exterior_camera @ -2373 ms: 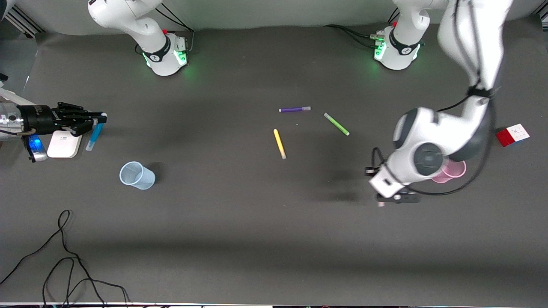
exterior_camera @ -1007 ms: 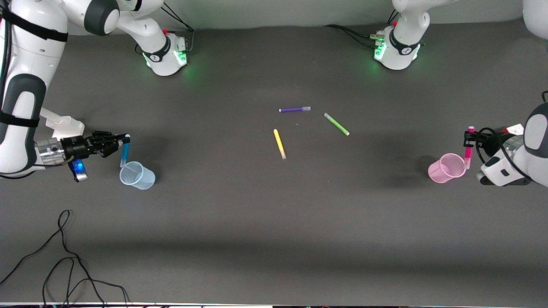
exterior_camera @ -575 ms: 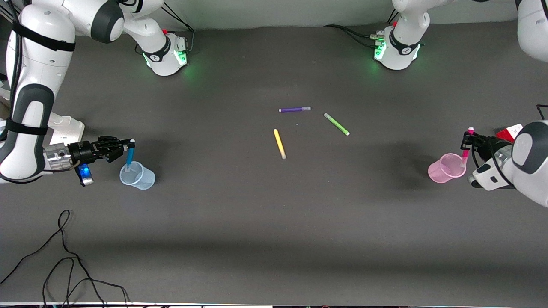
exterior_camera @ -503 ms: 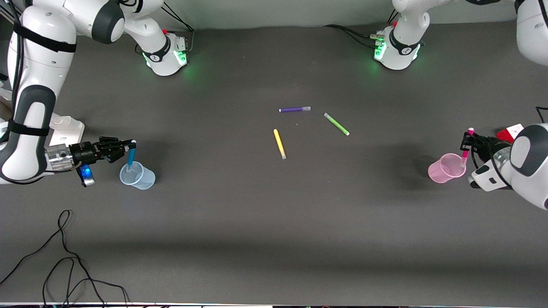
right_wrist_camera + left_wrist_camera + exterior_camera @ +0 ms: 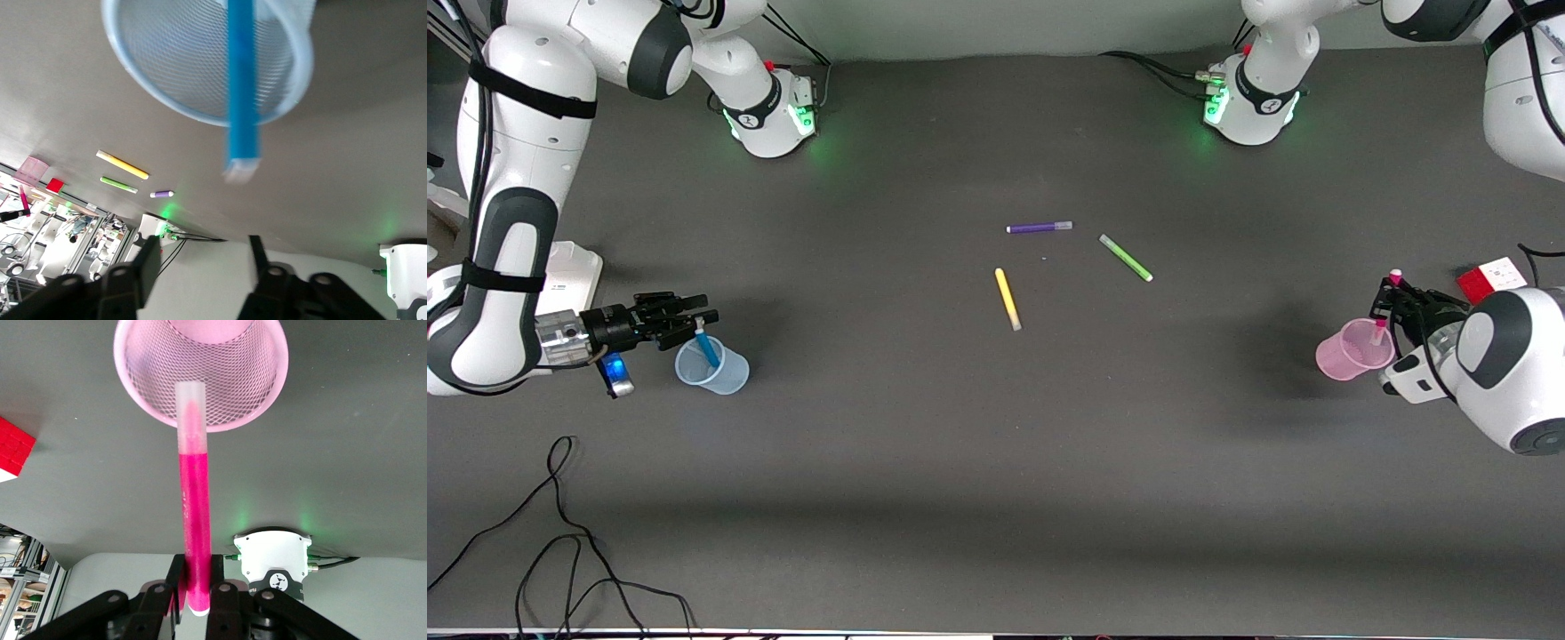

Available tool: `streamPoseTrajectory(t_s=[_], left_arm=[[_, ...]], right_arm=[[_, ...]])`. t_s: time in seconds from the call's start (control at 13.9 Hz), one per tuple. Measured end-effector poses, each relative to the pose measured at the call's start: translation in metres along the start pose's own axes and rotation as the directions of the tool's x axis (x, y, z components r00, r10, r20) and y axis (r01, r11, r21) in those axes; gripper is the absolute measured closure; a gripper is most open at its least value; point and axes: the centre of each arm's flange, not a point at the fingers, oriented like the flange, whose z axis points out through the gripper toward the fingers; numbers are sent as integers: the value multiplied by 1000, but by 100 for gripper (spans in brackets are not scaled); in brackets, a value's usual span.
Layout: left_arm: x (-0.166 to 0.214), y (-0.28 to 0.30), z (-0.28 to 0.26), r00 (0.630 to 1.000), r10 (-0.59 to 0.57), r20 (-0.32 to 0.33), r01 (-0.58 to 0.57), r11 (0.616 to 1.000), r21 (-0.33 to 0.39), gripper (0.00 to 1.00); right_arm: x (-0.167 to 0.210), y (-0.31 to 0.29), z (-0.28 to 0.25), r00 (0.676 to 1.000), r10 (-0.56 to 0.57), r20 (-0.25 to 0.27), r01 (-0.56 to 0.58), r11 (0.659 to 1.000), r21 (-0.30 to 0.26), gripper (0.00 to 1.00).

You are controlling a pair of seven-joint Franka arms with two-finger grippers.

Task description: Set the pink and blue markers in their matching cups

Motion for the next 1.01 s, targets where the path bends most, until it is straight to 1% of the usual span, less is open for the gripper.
streamPoseTrajectory(t_s=[0.22, 0.29, 0.36, 0.43, 0.5, 0.65, 0.72, 0.79, 0.93, 1.01], left_arm=[[6, 1, 2, 1000, 3, 4, -3, 1000, -1, 82], [9, 1, 3, 1000, 4, 5, -4, 1000, -1, 82], [12, 1, 5, 1000, 5, 6, -5, 1000, 1, 82], [18, 1, 8, 1000, 7, 4, -7, 1000, 3, 82], [21, 1, 10, 1000, 8, 5, -8, 1000, 3, 82], [28, 1, 12, 1000, 10, -4, -10, 1000, 5, 82], [30, 1, 14, 1000, 11, -4, -11, 1000, 5, 82], [32, 1, 15, 1000, 11, -7, -11, 1000, 6, 82], [37, 2, 16, 1000, 13, -17, -13, 1000, 7, 82], [39, 2, 17, 1000, 14, -19, -14, 1000, 7, 78]], right_arm=[[-6, -12, -14, 999, -31, -30, 30, 999, -14, 3], [-13, -17, -26, 997, -48, -53, 46, 998, -31, 0], [-24, -24, -43, 994, -71, -83, 65, 996, -67, 0], [-48, -42, -70, 982, -120, -144, 99, 984, -145, 0], [-65, -54, -86, 970, -155, -186, 118, 974, -196, 0], [-103, -80, -111, 926, -241, -292, 141, 935, -324, 0], [-124, -95, -116, 901, -289, -324, 152, 909, -388, 0], [-143, -109, -118, 877, -336, -344, 161, 880, -447, 0], [-174, -133, -120, 826, -422, -375, 175, 823, -540, 0], [-186, -141, -123, 802, -454, -388, 174, 799, -575, 0]])
